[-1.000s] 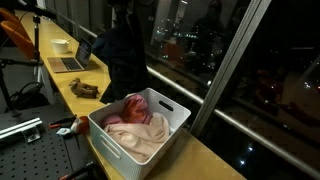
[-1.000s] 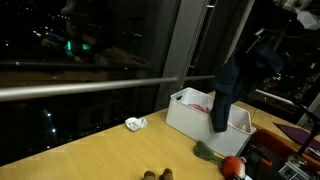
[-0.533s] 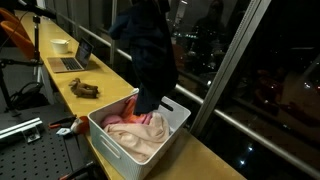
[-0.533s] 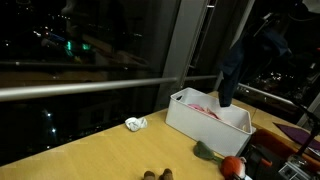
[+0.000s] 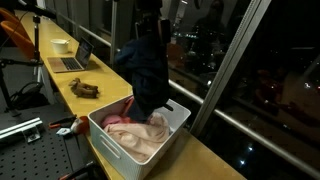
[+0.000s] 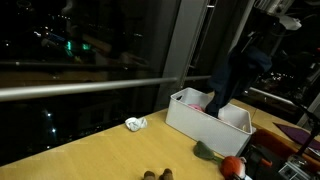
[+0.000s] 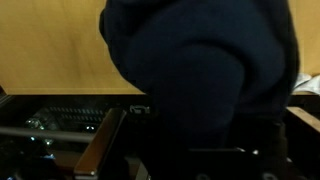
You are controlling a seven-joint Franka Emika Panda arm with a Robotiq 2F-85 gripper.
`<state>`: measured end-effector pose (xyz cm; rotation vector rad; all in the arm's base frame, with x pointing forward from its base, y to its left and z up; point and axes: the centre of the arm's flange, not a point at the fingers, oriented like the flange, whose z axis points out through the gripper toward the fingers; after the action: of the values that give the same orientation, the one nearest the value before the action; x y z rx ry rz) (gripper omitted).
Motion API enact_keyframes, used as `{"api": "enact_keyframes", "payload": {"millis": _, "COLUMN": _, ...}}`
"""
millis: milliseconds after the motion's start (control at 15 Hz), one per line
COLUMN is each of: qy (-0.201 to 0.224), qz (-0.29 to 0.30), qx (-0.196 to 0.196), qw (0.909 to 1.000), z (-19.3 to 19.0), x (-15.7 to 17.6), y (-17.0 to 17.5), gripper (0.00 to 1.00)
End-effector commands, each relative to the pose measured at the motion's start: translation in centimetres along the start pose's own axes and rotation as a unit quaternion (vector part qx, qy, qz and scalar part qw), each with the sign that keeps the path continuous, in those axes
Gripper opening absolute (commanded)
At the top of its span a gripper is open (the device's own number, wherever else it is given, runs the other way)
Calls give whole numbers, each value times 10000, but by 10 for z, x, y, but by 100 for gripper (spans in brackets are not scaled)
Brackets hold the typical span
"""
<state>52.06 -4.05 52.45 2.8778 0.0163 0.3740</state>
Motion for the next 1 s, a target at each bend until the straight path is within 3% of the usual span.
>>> {"api": "enact_keyframes", "payload": {"millis": 0, "qy": -11, "qz": -21, "qx": 154, "qw": 9999, "z": 8, "x": 5, "y": 3, "gripper": 58}}
{"api": "enact_keyframes", "payload": {"millis": 267, "qy": -12, "qz": -96, "qx": 210, "qw": 9997, "z": 11, "x": 0, "y": -30, "gripper": 88}}
{"api": "enact_keyframes", "payload": {"millis": 400, "qy": -19, "qz": -241, "qx": 229, "qw": 9994, "z": 17, "x": -3, "y": -66, "gripper": 99}}
{"api": "enact_keyframes", "payload": {"millis": 667, "qy": -87, "qz": -479, "qx": 518, "qw": 9975, "z": 49, "x": -13, "y": -163, "gripper": 100}}
{"api": "enact_keyframes", "payload": {"millis": 933, "qy": -451, "qz": -543, "qx": 741, "qw": 9948, "z": 93, "x": -35, "y": -248, "gripper": 100}}
